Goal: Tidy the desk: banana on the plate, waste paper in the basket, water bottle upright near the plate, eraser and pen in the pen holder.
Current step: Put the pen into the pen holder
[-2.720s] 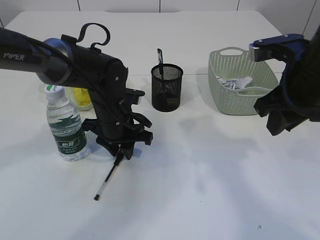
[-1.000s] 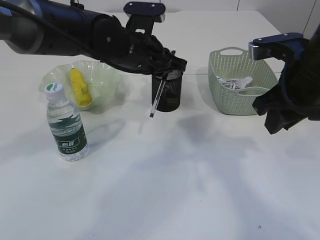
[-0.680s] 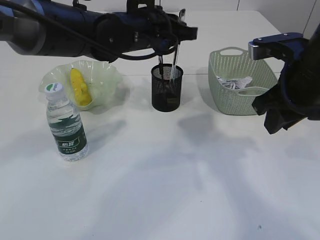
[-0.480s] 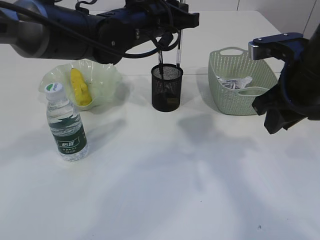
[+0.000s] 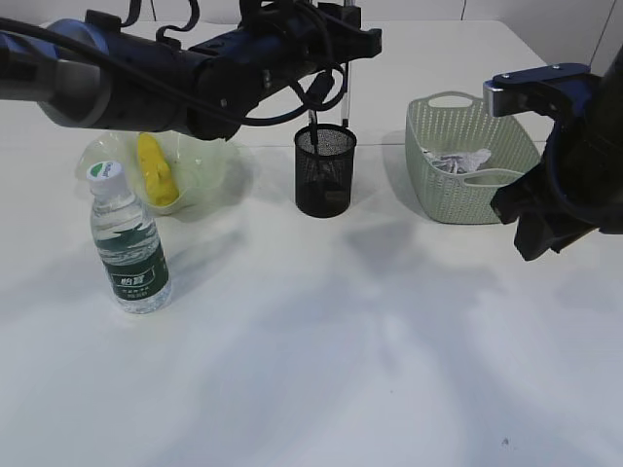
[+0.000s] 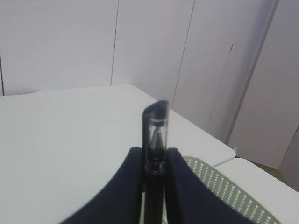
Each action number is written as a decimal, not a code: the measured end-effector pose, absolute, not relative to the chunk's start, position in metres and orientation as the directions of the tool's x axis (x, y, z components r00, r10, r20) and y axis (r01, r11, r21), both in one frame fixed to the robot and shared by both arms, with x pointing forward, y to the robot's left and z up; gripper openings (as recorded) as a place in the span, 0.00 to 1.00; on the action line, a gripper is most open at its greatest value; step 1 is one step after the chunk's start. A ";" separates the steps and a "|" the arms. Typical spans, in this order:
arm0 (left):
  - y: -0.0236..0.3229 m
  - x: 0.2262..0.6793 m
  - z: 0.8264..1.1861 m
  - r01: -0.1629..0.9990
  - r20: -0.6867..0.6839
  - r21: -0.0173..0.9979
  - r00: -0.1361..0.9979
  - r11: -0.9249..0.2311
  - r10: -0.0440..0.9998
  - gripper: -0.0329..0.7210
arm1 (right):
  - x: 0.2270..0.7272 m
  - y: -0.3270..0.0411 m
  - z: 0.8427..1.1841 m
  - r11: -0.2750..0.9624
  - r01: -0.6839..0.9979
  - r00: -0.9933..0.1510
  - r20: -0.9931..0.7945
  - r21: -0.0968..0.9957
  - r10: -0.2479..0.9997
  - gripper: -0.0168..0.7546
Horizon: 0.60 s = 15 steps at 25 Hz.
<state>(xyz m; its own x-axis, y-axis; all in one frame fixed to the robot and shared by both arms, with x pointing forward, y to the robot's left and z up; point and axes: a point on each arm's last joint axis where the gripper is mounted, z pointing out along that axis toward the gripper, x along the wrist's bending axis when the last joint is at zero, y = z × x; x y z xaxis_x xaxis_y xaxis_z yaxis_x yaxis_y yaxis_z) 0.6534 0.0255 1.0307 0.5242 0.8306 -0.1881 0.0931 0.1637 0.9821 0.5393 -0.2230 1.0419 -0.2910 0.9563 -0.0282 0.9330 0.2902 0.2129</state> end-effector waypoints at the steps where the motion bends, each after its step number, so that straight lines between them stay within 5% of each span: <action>1: 0.027 0.655 1.029 0.091 -0.188 0.982 0.521 0.165 0.833 0.13 | 0.539 -0.223 1.042 0.290 0.933 -0.291 -0.028 0.213 0.956 0.32; 15: 0.034 0.671 0.997 0.057 -0.195 0.980 0.492 0.192 0.849 0.13 | 0.539 -0.223 1.042 0.290 0.933 -0.291 -0.028 0.213 0.956 0.32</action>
<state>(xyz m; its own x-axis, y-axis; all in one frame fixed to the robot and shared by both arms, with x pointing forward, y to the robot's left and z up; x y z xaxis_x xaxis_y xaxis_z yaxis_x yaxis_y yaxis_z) 0.6708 0.0342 0.9973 0.4915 0.8486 -0.1955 0.0574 0.1924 0.9796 0.5393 -0.2230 1.0419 -0.2910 0.9563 -0.0282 0.9330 0.2902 0.2129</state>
